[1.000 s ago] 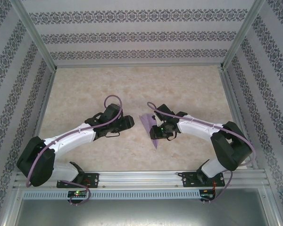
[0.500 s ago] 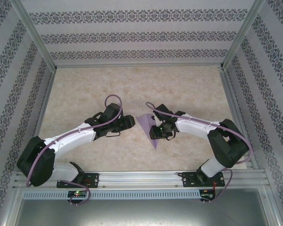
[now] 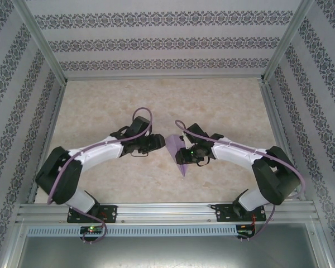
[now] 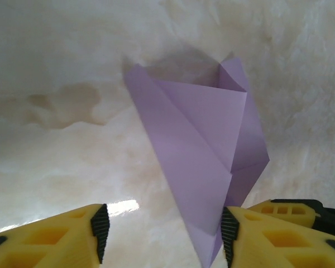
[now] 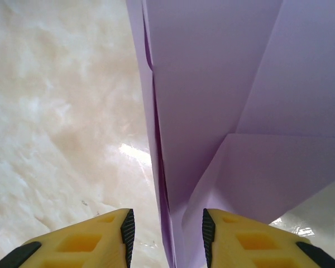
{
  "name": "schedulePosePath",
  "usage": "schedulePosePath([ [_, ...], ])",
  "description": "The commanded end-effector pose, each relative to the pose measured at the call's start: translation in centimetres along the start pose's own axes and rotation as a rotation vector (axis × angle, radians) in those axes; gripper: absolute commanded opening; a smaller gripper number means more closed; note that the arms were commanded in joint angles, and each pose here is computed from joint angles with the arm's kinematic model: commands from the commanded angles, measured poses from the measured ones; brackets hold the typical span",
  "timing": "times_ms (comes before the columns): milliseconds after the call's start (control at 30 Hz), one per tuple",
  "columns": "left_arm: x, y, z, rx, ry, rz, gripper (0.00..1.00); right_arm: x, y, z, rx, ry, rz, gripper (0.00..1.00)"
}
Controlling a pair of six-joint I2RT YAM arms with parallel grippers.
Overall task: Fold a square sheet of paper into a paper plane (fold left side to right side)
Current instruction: Hold the paper plane at the center of the table.
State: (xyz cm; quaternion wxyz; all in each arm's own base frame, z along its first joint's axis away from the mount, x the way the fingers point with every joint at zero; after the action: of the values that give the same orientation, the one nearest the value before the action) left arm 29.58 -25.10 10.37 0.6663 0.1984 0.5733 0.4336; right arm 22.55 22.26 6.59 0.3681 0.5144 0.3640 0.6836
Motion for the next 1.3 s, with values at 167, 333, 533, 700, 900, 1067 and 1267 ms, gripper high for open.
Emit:
schedulePosePath([
  [167, -3.8, -2.3, 0.2, 0.127, 0.075, -0.071, 0.59, -1.1, 2.7, 1.3, -0.127, -0.100, 0.091, 0.45],
  [333, -4.0, -3.2, -1.4, 0.195, 0.088, 0.024, 0.61, -2.1, 4.4, 1.9, -0.187, -0.142, 0.121, 0.47],
  [533, -2.5, -3.6, -2.9, 0.191, 0.125, 0.106, 0.57, -1.6, 4.7, 2.1, -0.191, -0.126, 0.147, 0.47],
  [700, -2.1, -3.6, -2.9, 0.189, 0.120, 0.123, 0.55, -1.4, 4.4, 2.0, -0.175, -0.110, 0.143, 0.48],
  [900, -2.6, -4.6, -2.5, 0.192, 0.116, 0.110, 0.56, -1.1, 4.1, 2.0, -0.166, -0.102, 0.137, 0.48],
  [1067, -2.5, -5.1, -2.5, 0.197, 0.116, 0.113, 0.55, -1.1, 3.9, 1.8, -0.159, -0.098, 0.129, 0.48],
  [1267, -2.5, -5.1, -2.6, 0.193, 0.120, 0.096, 0.51, -1.1, 3.8, 1.8, -0.156, -0.097, 0.125, 0.48],
])
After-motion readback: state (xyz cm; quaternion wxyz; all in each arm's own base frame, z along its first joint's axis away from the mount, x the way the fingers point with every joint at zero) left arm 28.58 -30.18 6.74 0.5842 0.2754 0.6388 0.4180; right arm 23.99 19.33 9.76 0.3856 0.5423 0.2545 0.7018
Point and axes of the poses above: each hand's point on the last joint's axis, 136 mm out from that joint toward the fingers, its own y axis back along the fingers, its own x axis along the line the jaws close on, z = x × y, the point moved 2 cm from there along y, back along the fingers, and after that the axes turned 3 degrees about -y, right-handed, at the moved point
